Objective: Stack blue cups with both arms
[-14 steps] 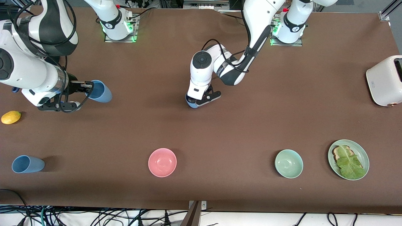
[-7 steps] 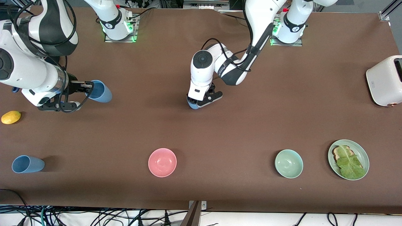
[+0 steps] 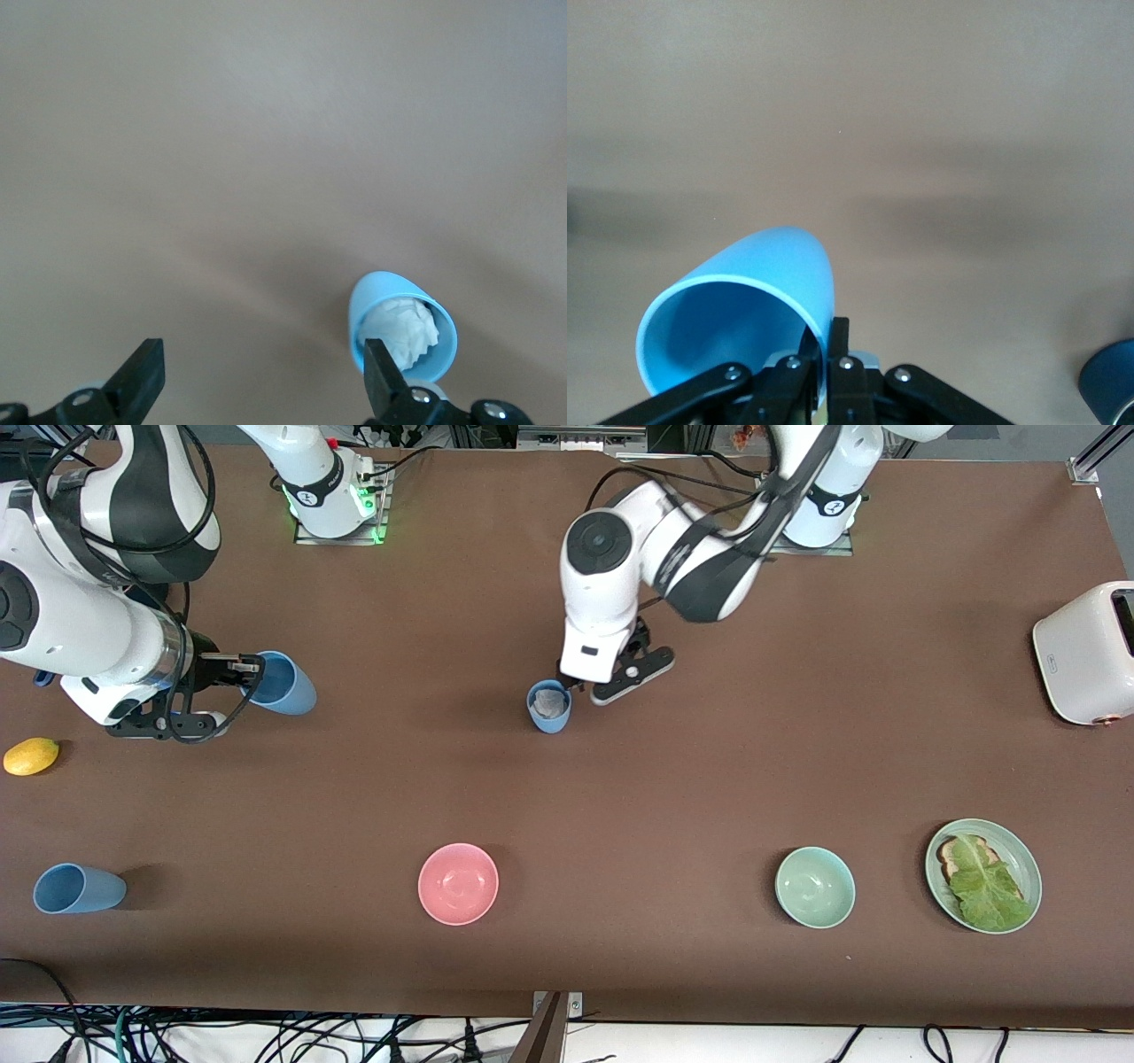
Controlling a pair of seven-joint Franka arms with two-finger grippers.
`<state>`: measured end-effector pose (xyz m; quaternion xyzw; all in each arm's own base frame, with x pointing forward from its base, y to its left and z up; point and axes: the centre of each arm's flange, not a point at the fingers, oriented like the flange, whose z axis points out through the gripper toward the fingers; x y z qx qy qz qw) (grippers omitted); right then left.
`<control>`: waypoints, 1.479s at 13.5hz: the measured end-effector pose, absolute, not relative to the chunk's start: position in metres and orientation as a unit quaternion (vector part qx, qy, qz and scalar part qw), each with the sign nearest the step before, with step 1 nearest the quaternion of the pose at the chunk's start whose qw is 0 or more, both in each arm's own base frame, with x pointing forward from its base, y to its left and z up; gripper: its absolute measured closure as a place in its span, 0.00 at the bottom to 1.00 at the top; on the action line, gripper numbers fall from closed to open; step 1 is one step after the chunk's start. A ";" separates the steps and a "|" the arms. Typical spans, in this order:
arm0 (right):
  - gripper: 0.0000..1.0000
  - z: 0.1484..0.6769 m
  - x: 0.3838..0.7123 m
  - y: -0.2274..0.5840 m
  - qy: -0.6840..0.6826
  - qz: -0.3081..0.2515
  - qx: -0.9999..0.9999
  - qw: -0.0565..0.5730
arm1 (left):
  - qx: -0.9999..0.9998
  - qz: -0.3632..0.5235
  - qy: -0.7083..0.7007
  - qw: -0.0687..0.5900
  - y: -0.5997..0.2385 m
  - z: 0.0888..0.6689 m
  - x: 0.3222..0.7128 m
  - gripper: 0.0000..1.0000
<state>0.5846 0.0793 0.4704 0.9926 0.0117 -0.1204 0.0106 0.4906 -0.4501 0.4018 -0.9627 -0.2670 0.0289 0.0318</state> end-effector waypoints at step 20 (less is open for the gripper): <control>0.95 0.419 0.499 0.435 -0.147 -0.101 0.984 0.002 | -0.998 0.055 -0.029 -0.009 -0.059 0.576 0.572 0.01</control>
